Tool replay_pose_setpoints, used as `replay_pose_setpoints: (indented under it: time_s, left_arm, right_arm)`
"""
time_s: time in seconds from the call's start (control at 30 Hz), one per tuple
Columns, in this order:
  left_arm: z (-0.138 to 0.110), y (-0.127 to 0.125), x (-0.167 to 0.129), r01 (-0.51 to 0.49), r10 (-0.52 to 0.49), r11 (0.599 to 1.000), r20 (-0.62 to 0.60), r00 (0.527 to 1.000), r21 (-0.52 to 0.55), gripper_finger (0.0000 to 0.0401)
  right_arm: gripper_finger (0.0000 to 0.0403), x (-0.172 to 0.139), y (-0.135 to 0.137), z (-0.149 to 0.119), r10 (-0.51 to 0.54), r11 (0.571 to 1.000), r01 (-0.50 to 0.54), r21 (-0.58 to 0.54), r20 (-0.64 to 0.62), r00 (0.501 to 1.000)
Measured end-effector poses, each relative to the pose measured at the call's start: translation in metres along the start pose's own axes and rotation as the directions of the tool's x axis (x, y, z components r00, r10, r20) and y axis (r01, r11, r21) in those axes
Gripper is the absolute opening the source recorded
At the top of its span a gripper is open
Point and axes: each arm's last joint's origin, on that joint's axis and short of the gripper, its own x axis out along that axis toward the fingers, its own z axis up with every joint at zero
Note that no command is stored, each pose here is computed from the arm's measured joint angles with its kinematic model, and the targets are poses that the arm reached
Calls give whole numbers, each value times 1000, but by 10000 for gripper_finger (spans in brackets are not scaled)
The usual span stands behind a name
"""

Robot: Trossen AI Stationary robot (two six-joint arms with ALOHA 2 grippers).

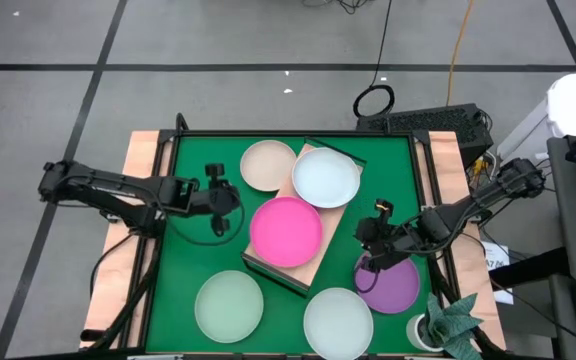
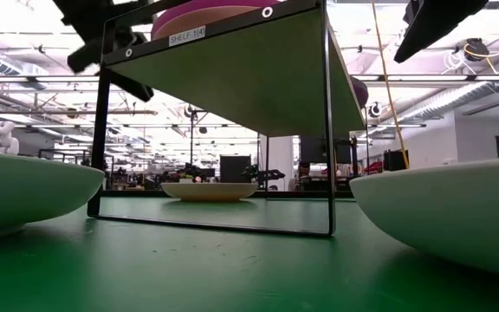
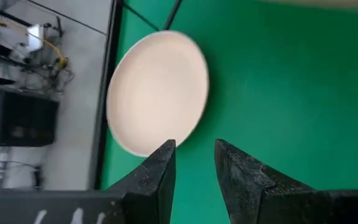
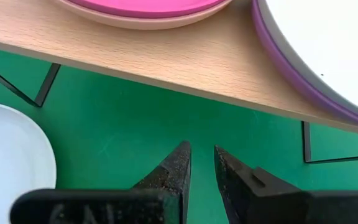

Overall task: Place and stack plates onto a shelf
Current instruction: Stack the light orange plate on top of the pink plate on the shelf

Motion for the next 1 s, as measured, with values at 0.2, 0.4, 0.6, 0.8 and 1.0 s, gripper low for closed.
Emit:
replay_pose_setpoints:
  time_s: [0.2, 0.4, 0.6, 0.8, 1.0]
  left_arm:
    - [-6, 4, 7, -24, 24, 1000, -40, 999, -19, 118]
    - [-10, 18, 14, -77, 69, 993, -81, 994, -92, 118]
    - [-16, 40, 25, -151, 125, 955, -117, 985, -254, 118]
    - [-35, 46, 50, -207, 180, 949, -128, 975, -237, 118]
    - [-55, 42, 74, -242, 230, 927, -77, 970, -285, 118]
  right_arm:
    - [57, 0, 0, 0, 0, 1000, 0, 1, 0, 1000]
    - [57, 0, 0, 0, 0, 1000, 0, 10, 0, 1000]
    - [57, 0, 0, 0, 2, 1000, -2, 18, 1, 1000]
    - [57, -2, 3, -2, 11, 1000, -11, 4, 2, 1000]
    - [57, -2, 3, -2, 10, 1000, -10, -2, 1, 1000]
